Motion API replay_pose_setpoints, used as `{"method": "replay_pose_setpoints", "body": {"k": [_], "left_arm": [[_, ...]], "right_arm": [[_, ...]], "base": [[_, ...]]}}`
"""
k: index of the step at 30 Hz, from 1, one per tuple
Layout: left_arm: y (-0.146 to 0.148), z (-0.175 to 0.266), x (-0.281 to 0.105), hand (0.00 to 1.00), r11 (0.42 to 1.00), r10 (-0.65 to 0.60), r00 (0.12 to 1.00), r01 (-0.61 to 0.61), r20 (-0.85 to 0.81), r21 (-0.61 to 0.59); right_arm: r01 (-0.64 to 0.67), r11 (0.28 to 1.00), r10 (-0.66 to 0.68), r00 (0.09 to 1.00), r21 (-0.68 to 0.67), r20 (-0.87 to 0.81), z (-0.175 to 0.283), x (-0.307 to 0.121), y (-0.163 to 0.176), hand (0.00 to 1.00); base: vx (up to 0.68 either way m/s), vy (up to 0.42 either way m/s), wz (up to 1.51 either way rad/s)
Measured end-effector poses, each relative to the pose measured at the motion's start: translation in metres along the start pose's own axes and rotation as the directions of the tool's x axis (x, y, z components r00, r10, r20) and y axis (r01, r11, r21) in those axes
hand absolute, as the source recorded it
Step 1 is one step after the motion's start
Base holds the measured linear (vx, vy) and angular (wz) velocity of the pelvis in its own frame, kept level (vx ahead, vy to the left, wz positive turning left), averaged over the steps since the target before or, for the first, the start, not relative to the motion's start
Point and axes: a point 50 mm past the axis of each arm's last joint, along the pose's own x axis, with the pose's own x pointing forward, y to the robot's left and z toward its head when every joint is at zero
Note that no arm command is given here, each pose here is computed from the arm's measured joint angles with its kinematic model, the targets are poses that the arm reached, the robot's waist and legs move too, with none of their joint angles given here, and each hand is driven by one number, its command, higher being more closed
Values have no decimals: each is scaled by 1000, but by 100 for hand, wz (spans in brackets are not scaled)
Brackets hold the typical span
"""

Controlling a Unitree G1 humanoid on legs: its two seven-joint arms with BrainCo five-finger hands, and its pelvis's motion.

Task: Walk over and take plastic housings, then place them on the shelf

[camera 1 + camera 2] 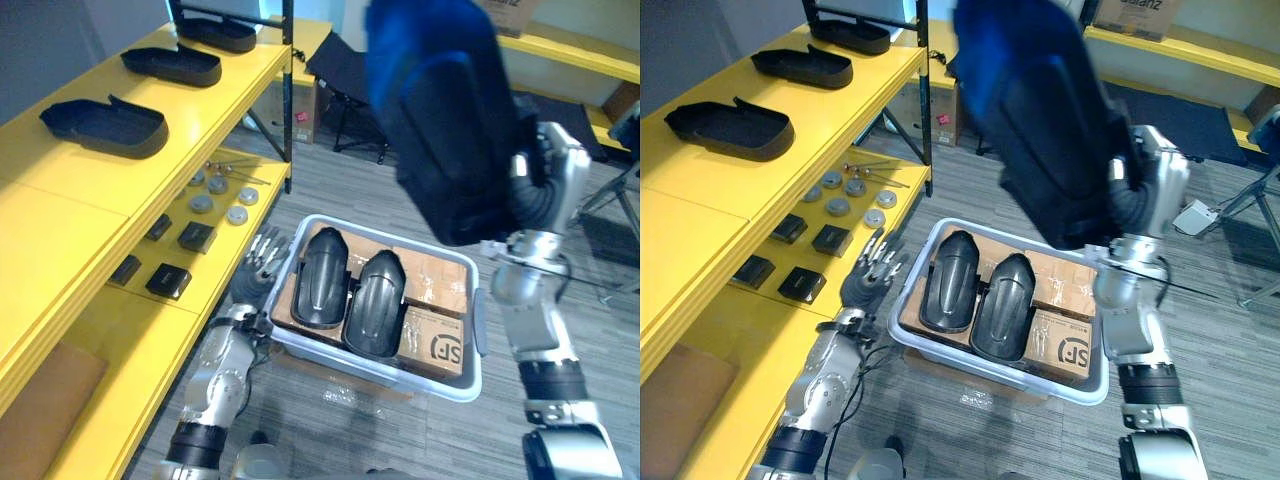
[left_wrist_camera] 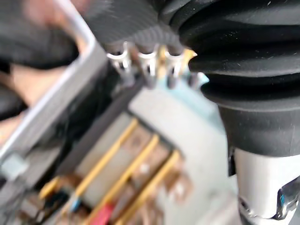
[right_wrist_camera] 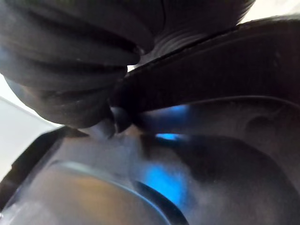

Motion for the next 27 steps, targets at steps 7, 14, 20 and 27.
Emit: {"method": "replay_pose_setpoints", "body": {"k": [7, 14, 20, 27], "left_arm": [[-27, -7, 11, 0, 994, -101, 994, 99, -33, -55], [-42, 0, 13, 0, 986, -161, 987, 161, 17, -44], [-55, 11, 17, 0, 985, -171, 981, 170, 96, 11], [-59, 13, 18, 100, 988, -107, 982, 88, 153, 127]], "right_arm": [[-64, 989, 64, 998, 130, 4, 22, -15, 29, 100], [-143, 975, 150, 988, 168, -25, 24, -25, 52, 100], [-256, 949, 268, 962, 186, -44, 28, -40, 75, 100], [-334, 910, 365, 926, 247, -93, 30, -58, 95, 100]], "base": [[-103, 28, -3], [-90, 12, 0], [-37, 8, 6], [-4, 0, 3]]}}
